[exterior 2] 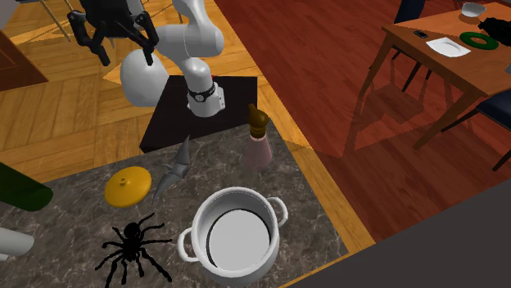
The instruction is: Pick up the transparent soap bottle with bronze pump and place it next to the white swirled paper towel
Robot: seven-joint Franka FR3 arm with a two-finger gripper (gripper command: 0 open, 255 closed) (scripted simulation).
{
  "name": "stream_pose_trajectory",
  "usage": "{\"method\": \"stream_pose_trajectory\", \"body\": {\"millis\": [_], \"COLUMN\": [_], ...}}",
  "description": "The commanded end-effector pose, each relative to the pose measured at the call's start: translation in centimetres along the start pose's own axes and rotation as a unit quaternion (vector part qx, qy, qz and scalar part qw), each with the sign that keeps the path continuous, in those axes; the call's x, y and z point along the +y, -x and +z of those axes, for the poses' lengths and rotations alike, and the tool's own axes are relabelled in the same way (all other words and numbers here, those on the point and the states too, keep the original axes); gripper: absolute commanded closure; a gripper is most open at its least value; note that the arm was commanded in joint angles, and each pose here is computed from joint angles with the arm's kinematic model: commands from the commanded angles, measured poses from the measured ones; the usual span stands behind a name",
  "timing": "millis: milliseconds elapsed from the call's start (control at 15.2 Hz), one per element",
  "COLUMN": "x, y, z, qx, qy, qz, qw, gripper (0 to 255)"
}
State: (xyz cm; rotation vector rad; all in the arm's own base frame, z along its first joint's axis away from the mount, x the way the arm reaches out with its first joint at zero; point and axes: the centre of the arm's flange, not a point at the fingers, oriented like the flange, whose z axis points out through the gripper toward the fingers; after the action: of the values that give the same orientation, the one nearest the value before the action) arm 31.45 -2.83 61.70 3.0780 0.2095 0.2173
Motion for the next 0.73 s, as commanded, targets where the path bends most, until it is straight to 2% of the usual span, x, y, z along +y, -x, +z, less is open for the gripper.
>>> {"method": "stream_pose_trajectory", "body": {"millis": [0,660], "x": [0.0,-10.7], "y": [0.0,1.5], "z": [0.0,6.0], "qx": [0.000,0.032], "qy": [0.000,-0.035], "qz": [0.000,0.008], "qw": [1.0000,0.9988], "gripper": [0,0]}}
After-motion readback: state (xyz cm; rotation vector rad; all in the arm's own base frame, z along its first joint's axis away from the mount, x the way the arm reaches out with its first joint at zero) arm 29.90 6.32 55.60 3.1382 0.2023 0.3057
